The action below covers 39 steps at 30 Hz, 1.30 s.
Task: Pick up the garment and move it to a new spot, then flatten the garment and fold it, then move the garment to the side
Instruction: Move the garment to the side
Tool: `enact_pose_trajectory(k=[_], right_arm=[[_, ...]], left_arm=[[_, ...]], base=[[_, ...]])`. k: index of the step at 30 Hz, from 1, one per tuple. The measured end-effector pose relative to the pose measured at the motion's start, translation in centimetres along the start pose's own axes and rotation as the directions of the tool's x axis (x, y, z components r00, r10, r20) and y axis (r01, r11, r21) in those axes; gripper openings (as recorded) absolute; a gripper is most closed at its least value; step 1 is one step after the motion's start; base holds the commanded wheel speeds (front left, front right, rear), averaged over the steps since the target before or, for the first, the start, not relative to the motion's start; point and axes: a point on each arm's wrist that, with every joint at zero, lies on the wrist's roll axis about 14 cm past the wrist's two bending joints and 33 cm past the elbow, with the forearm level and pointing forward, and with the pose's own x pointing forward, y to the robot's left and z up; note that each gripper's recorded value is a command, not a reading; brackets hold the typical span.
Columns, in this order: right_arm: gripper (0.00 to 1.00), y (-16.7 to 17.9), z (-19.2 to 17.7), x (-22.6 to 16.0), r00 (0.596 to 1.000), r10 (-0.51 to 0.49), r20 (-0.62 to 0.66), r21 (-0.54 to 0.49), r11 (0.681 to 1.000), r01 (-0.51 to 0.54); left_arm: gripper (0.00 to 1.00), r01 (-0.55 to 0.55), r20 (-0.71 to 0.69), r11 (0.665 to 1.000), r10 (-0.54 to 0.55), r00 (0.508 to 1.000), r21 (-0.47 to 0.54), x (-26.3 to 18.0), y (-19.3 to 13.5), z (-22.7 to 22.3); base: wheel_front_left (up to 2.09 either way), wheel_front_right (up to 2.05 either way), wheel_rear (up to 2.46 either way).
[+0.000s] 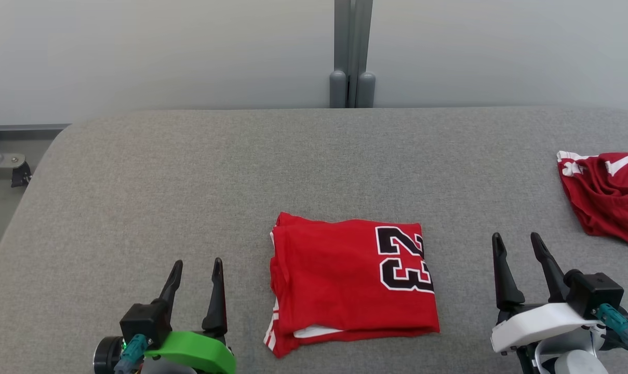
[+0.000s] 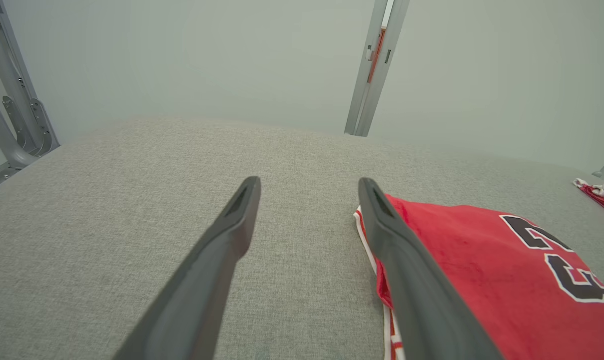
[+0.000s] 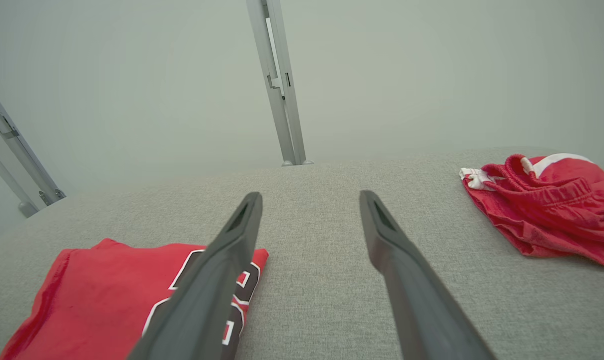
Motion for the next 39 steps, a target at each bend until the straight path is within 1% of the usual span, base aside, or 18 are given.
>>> enact_pose_trajectory(k=[15, 17, 21, 23, 26, 30, 33, 37, 39], right_arm=[[1.0, 0.2, -0.7, -0.1, 1.0, 0.005, -0.018, 0.002, 1.0, -0.005], [1.0, 0.0, -1.3, -0.2, 0.999, 0.001, -0.047, 0.003, 1.0, 0.0], [1.0, 0.0, -3.7, -0.3, 0.985, -0.001, -0.172, 0.022, 1.0, 0.005], [1.0, 0.4, -4.8, 0.0, 0.973, 0.008, -0.231, 0.05, 0.999, 0.003], [1.0, 1.8, -5.9, 0.9, 0.948, 0.054, -0.313, 0.081, 0.996, -0.03], [1.0, 3.3, -7.1, 2.1, 0.909, 0.111, -0.401, 0.092, 0.992, -0.081], [1.0, 3.9, -8.4, 2.6, 0.864, 0.148, -0.48, 0.105, 0.988, -0.111], [1.0, 4.5, -9.8, 3.1, 0.817, 0.18, -0.547, 0.125, 0.983, -0.133], [1.0, 4.7, -10.9, 3.0, 0.784, 0.191, -0.59, 0.132, 0.981, -0.14]], left_arm=[[1.0, -0.004, 0.001, 1.0, 0.004, 1.0, 0.006, -0.2, 0.2, -0.1], [1.0, -0.005, -0.002, 1.0, 0.005, 1.0, 0.006, -0.2, 0.3, -0.1], [1.0, -0.006, -0.011, 1.0, 0.006, 1.0, 0.007, -0.2, 0.4, -0.4], [1.0, -0.009, -0.016, 1.0, 0.009, 1.0, 0.006, -0.2, 0.5, -0.6], [1.0, -0.018, -0.027, 1.0, 0.018, 0.999, 0.005, -0.2, 0.7, -0.9], [1.0, -0.035, -0.035, 0.999, 0.035, 0.999, 0.003, -0.2, 1.2, -1.2], [1.0, -0.055, -0.033, 0.998, 0.055, 0.998, -0.004, -0.1, 1.8, -1.1], [1.0, -0.086, -0.036, 0.996, 0.085, 0.996, -0.01, -0.2, 2.6, -1.1], [1.0, -0.102, -0.035, 0.995, 0.102, 0.994, -0.012, -0.3, 3.0, -1.0]], base=[[0.0, 0.0, 0.0], [0.0, 0.0, 0.0], [0.0, 0.0, 0.0], [0.0, 0.0, 0.0], [0.0, 0.0, 0.0], [0.0, 0.0, 0.0], [0.0, 0.0, 0.0], [0.0, 0.0, 0.0], [0.0, 0.0, 0.0]])
